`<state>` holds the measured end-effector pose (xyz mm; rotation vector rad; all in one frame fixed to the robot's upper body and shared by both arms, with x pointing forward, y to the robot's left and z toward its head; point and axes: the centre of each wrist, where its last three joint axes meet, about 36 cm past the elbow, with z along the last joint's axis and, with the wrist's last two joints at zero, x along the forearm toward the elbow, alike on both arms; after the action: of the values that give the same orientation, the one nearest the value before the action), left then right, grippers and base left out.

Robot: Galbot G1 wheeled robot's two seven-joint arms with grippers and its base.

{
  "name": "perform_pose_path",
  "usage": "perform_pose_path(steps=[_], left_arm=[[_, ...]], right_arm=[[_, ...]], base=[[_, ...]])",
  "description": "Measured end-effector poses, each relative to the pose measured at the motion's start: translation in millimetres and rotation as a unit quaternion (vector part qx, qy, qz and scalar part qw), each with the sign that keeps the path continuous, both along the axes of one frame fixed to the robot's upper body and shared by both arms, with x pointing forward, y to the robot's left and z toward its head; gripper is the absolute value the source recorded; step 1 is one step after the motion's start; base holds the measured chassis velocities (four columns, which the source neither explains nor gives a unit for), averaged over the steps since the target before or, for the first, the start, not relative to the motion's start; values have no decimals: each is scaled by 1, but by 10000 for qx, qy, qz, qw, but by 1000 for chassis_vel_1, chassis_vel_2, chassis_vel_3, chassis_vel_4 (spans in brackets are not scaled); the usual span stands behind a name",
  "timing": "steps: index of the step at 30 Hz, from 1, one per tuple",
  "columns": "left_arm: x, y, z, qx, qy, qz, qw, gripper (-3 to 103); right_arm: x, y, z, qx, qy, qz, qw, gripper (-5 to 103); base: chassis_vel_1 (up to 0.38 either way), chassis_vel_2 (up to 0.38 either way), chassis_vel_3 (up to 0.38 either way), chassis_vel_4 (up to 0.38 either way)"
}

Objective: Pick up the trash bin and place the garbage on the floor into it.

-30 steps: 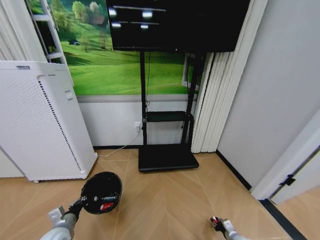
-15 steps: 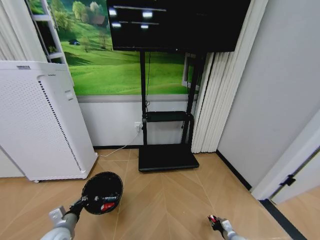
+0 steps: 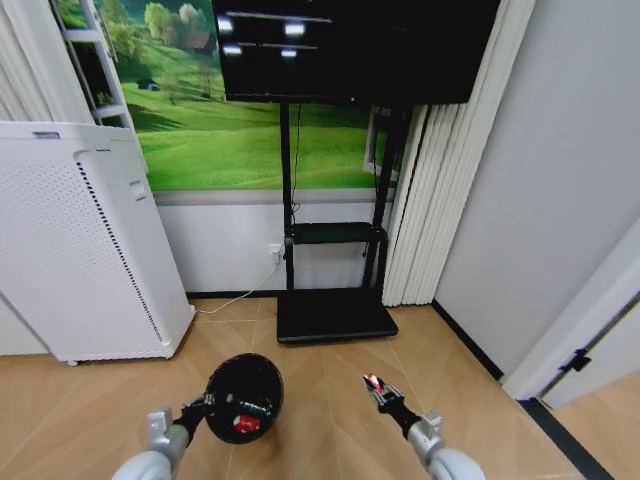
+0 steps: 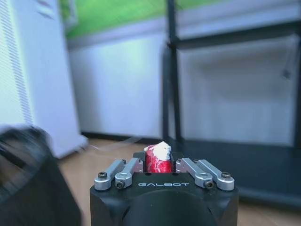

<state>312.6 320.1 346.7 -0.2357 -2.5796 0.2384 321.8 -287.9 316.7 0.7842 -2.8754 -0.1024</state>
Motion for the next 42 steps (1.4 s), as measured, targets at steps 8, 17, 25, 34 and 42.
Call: perform_pose_path(steps=[8,17,25,34,42], left_arm=[[50,-47,-42,-93,29,-901,9959,4],[75,-115,-65,-313,-39,-1622,9862,4],[77,-114,-62,-390,-210,-1979,9792,4],[78,-133,-73,-350,-351,-2157,9752,4],[78,-131,-72,-350,-374,-2013,9782,4]], right_arm=[[-23,16,23,173,-641,544,9963,25],[-32,25,0,-297,-772,640,9945,25],[-32,25,-8,-429,-778,732,9933,25],[-38,26,-19,-543,-724,701,9934,42],[-40,22,-19,-458,-704,433,9955,70]], base=[[0,0,0,0],[0,0,0,0],[0,0,0,0],[0,0,0,0],[0,0,0,0]])
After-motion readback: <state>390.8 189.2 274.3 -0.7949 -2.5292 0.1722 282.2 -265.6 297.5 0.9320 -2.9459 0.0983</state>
